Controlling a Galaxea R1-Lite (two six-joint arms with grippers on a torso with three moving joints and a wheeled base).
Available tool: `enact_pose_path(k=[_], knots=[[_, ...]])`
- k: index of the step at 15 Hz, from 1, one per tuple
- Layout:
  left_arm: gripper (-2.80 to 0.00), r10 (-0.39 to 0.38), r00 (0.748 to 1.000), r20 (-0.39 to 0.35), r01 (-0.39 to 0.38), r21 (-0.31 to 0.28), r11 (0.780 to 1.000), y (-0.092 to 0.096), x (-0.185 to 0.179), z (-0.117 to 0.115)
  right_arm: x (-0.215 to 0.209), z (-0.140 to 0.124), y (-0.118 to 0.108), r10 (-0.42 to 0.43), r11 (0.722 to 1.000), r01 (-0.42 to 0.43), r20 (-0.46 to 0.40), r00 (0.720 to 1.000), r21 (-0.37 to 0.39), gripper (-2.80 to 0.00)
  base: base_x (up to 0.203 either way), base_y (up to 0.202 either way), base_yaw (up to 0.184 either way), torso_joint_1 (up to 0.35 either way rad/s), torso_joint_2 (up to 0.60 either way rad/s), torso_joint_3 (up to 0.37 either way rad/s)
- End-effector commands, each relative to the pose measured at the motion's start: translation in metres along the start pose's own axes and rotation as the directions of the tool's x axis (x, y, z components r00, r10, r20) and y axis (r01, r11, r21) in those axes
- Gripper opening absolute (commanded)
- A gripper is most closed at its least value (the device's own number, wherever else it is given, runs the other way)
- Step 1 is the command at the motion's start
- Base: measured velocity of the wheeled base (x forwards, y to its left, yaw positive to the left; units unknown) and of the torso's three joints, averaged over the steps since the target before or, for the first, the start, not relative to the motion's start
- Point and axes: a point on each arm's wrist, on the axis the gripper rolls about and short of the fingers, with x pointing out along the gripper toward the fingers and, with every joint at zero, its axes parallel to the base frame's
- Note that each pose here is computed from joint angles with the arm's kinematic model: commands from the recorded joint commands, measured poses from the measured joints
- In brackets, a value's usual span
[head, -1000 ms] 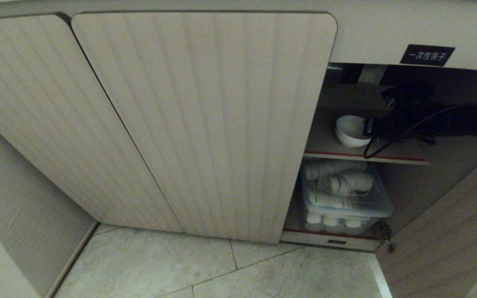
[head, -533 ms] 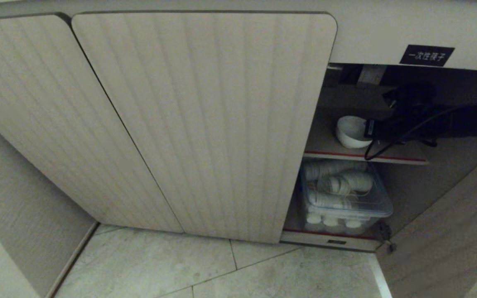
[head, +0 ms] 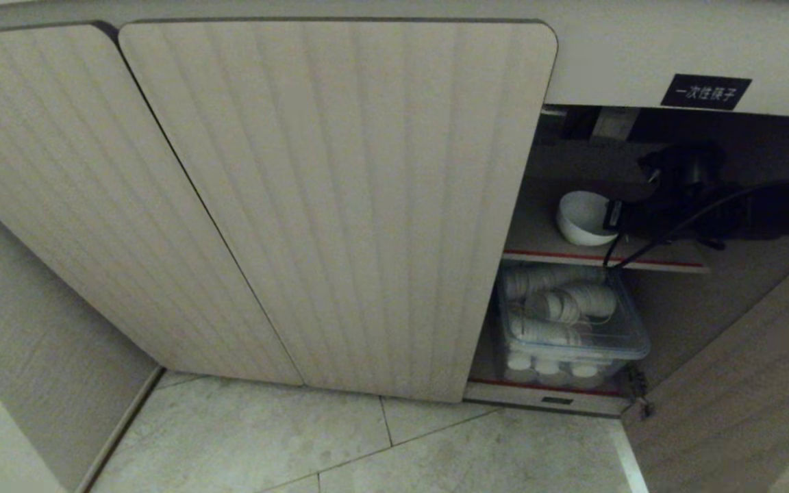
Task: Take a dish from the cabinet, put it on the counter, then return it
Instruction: Take the bowl from the cabinet
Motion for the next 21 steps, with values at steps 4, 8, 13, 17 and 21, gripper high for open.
enact_pose_path(k=[4, 8, 13, 17, 21], knots=[[-2.80, 0.001, 1.000, 0.002, -0.001, -0.001, 1.000, 0.000, 0.000, 0.000, -0.008, -0.011, -0.001, 0.013, 0.998, -0.016, 0.055, 0.998, 0.054, -2.80, 0.000, 0.000, 0.000, 0.000, 0.00, 0.000], [-2.80, 0.001, 1.000, 0.000, -0.001, -0.001, 1.000, 0.000, 0.000, 0.000, -0.014, -0.014, -0.002, 0.015, 0.996, -0.020, 0.066, 0.998, 0.086, -2.80, 0.000, 0.000, 0.000, 0.000, 0.00, 0.000], [-2.80, 0.001, 1.000, 0.000, -0.001, -0.001, 1.000, 0.000, 0.000, 0.000, -0.021, -0.007, 0.001, 0.024, 0.987, -0.036, 0.074, 0.997, 0.155, -2.80, 0.000, 0.000, 0.000, 0.000, 0.00, 0.000], [-2.80, 0.001, 1.000, 0.002, -0.001, -0.001, 1.000, 0.000, 0.000, 0.000, -0.027, -0.001, 0.002, 0.031, 0.986, -0.038, 0.047, 0.998, 0.160, -2.80, 0.000, 0.000, 0.000, 0.000, 0.00, 0.000], [-2.80, 0.001, 1.000, 0.000, -0.001, -0.001, 1.000, 0.000, 0.000, 0.000, -0.031, 0.010, 0.005, 0.042, 0.974, -0.047, 0.027, 0.999, 0.221, -2.80, 0.000, 0.000, 0.000, 0.000, 0.00, 0.000]])
